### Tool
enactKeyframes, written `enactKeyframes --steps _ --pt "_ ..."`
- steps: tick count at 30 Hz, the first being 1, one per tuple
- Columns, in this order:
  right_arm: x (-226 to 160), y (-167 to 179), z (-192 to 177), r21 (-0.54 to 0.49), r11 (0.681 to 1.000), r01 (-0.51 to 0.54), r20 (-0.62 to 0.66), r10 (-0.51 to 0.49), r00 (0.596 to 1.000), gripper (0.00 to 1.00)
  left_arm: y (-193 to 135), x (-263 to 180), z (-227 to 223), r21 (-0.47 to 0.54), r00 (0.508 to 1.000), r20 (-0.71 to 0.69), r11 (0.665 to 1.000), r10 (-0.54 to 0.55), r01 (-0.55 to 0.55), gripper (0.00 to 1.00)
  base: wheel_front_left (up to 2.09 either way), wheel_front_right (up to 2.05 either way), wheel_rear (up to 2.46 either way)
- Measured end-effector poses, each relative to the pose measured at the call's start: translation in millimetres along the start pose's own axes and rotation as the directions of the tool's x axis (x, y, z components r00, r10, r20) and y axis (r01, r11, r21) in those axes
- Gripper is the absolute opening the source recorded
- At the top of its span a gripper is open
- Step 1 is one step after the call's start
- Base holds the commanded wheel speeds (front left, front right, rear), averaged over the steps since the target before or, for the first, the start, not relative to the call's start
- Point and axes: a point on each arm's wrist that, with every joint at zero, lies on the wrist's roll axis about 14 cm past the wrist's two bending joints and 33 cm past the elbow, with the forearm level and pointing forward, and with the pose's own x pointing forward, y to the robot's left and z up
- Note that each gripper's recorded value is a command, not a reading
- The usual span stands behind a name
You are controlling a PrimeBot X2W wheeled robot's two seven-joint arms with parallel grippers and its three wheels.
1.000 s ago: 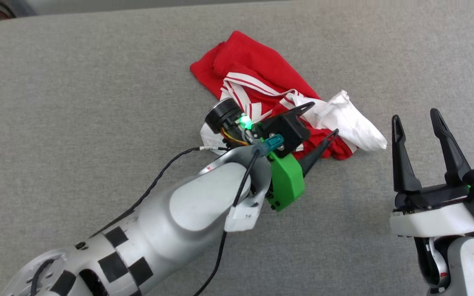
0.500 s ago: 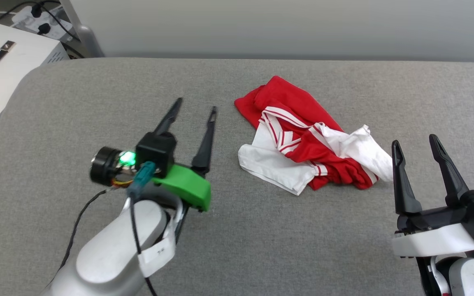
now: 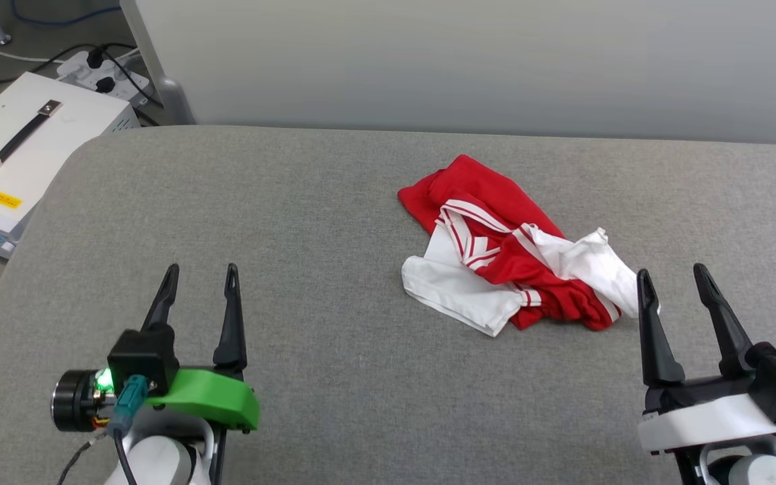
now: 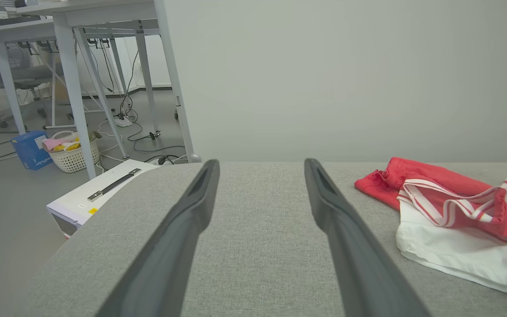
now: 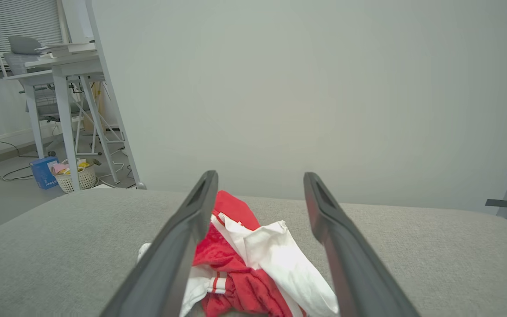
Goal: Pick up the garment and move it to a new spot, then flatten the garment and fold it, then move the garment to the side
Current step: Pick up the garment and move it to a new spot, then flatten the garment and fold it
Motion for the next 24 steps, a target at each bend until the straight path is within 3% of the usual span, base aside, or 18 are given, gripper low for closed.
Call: enactKeyframes --steps 24 --pt "-43.1 -11.3 -43.0 0.026 0.997 0.069 -0.163 -0.064 0.985 1.0 11.9 -43.0 -32.9 -0.054 0.996 -0.072 0.997 0.058 -0.062 1.0 0.0 0.0 0.0"
